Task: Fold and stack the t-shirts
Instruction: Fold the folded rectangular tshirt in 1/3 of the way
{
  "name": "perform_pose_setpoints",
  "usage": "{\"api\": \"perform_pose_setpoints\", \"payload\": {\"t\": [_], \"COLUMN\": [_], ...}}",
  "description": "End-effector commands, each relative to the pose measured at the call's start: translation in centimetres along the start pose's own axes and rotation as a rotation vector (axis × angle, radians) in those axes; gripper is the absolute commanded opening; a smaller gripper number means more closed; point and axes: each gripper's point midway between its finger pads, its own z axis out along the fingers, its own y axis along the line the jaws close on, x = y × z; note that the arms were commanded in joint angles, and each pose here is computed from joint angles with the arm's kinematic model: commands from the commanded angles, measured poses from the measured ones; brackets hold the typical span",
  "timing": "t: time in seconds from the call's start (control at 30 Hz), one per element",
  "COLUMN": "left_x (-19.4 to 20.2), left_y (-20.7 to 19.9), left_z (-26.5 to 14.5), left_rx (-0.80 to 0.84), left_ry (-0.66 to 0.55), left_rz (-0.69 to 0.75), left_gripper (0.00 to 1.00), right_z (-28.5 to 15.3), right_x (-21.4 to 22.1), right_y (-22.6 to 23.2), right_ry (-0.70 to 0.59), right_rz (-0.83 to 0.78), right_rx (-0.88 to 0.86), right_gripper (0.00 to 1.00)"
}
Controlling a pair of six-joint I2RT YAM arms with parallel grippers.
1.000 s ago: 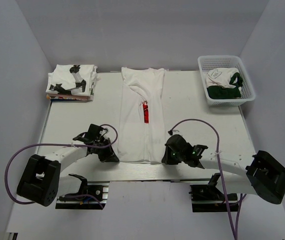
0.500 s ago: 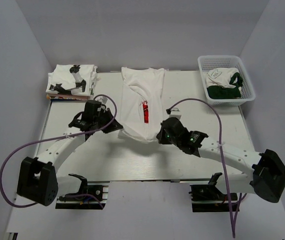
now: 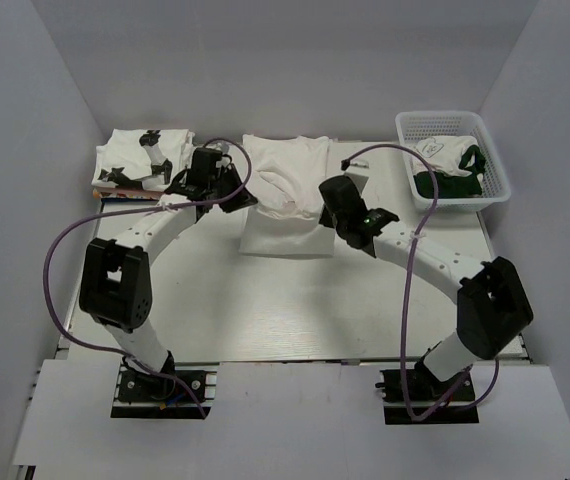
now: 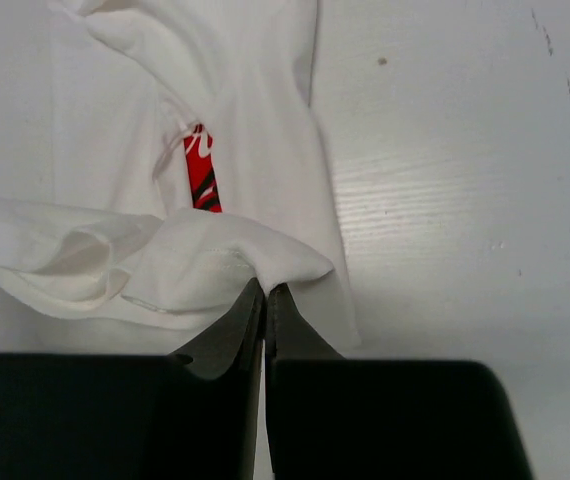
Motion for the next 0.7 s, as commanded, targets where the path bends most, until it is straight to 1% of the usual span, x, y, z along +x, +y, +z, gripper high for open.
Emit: {"api": "perform_pose_setpoints", "payload": {"t": [0.0,0.03,0.07,0.13,0.2,0.23,0.27,0.3,0.33,0.37,0.4,0.43,0.47,0.5,0.6,0.67], "left_x": [-3.2,-4.0,-4.2,-5.1,-5.4,-6.2,-6.4,-6.4,-7.1,-7.2,-7.4,-7.4,-7.3,-7.7,-7.2,-8.1], "left_y": [-0.8,-1.4,-0.7,-1.1,-0.3,-0.2,-0.2,-0.2,0.6,0.6,0.6,0.8,1.9,1.7,2.4,3.2], "left_z": [0.0,0.1,0.9,1.4,2.6,2.7,3.0,3.2,3.8,4.1,4.5,4.9,5.9,6.1,7.6,8.1], "left_rx": [0.013,0.023,0.009,0.017,0.0,-0.003,-0.002,-0.007,-0.023,-0.02,-0.017,-0.023,-0.043,-0.038,-0.04,-0.069], "left_ry": [-0.069,-0.082,-0.076,-0.086,-0.079,-0.086,-0.088,-0.082,-0.101,-0.106,-0.11,-0.102,-0.086,-0.093,-0.074,-0.093], "left_rz": [0.036,0.04,0.031,0.045,0.034,0.029,0.042,0.04,0.044,0.046,0.056,0.054,0.042,0.044,0.04,0.024], "left_gripper": [0.0,0.0,0.0,0.0,0.0,0.0,0.0,0.0,0.0,0.0,0.0,0.0,0.0,0.0,0.0,0.0], "right_z": [1.9,3.0,3.4,4.9,5.8,6.3,6.9,7.2,7.5,8.6,8.8,9.1,10.1,10.3,12.3,12.7], "right_x": [-3.5,-2.8,-3.8,-3.8,-3.7,-4.5,-4.3,-5.2,-5.4,-4.7,-5.7,-5.8,-5.2,-5.5,-4.2,-4.7], "right_y": [0.8,0.8,1.4,1.4,1.3,2.1,2.0,2.1,2.1,1.9,2.1,2.1,1.9,2.6,2.6,2.9], "right_ry": [-0.079,-0.059,-0.071,-0.062,-0.049,-0.074,-0.072,-0.084,-0.09,-0.07,-0.085,-0.083,-0.067,-0.066,-0.022,-0.015], "right_rz": [-0.016,-0.024,-0.024,-0.021,-0.038,-0.024,-0.038,-0.032,-0.042,-0.051,-0.04,-0.047,-0.048,-0.047,-0.045,-0.039], "right_rx": [-0.033,-0.035,-0.088,-0.092,-0.106,-0.138,-0.141,-0.151,-0.152,-0.142,-0.155,-0.159,-0.159,-0.19,-0.2,-0.22], "right_gripper": [0.0,0.0,0.0,0.0,0.0,0.0,0.0,0.0,0.0,0.0,0.0,0.0,0.0,0.0,0.0,0.0]}}
